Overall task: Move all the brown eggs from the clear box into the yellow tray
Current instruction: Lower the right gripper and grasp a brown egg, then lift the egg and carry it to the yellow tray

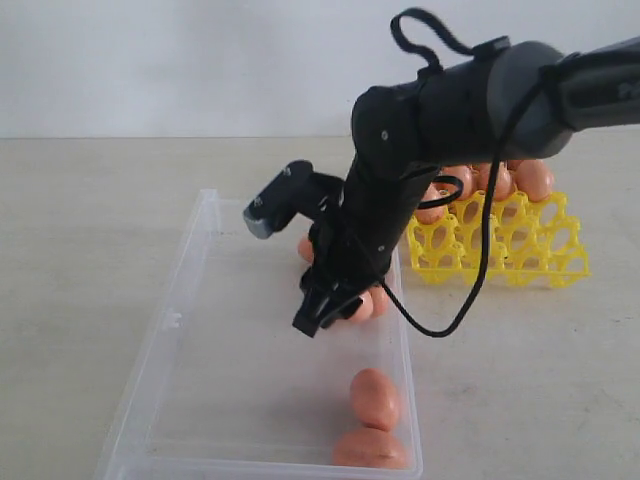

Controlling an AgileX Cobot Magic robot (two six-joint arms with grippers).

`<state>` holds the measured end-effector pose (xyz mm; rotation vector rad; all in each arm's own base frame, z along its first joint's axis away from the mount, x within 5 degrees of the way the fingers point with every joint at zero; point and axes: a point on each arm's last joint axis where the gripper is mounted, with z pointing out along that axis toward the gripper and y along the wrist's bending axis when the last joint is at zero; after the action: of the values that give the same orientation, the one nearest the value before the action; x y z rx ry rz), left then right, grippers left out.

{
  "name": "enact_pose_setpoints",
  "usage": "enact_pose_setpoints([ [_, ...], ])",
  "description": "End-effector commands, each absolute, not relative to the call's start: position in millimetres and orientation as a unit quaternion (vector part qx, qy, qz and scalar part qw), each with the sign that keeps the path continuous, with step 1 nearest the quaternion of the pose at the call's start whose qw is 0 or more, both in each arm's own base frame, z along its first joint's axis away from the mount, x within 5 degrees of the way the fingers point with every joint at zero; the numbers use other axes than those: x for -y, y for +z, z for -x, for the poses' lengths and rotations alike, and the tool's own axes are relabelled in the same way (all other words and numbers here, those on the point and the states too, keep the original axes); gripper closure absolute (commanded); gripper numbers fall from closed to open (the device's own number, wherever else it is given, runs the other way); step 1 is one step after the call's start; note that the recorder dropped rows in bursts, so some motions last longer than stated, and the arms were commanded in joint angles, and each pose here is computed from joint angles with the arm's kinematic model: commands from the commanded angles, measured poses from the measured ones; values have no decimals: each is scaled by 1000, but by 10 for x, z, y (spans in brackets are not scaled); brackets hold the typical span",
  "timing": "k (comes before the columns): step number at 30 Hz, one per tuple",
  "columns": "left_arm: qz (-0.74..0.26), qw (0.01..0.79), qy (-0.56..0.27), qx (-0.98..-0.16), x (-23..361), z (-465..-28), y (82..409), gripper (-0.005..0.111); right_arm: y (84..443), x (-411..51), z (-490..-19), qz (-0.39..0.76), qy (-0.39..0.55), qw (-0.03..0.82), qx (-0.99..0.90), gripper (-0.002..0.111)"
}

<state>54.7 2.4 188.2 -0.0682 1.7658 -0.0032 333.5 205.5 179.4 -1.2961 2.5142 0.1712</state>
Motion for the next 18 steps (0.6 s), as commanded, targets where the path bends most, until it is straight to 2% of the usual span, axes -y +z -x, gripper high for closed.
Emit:
enact_pose_setpoints([
  [1,31,637,-1,-770,-25,-548,1881,103,2081,-2087,-3324,426,86,215,-874,108],
  [6,31,637,-1,-770,-25,-548,1881,103,2244,-2135,-3404,365,130,288,-876,108],
  [10,31,637,-1,-770,-25,-548,1881,103,2378,-2000,-3570,210,203,359,-886,108],
  [14,31,637,-1,-770,-25,-548,1881,103,2274,-1573,-3652,12,219,404,-888,108],
  [18,31,637,-1,-770,-25,-548,1881,103,2016,-921,-3528,-121,137,434,-882,108],
])
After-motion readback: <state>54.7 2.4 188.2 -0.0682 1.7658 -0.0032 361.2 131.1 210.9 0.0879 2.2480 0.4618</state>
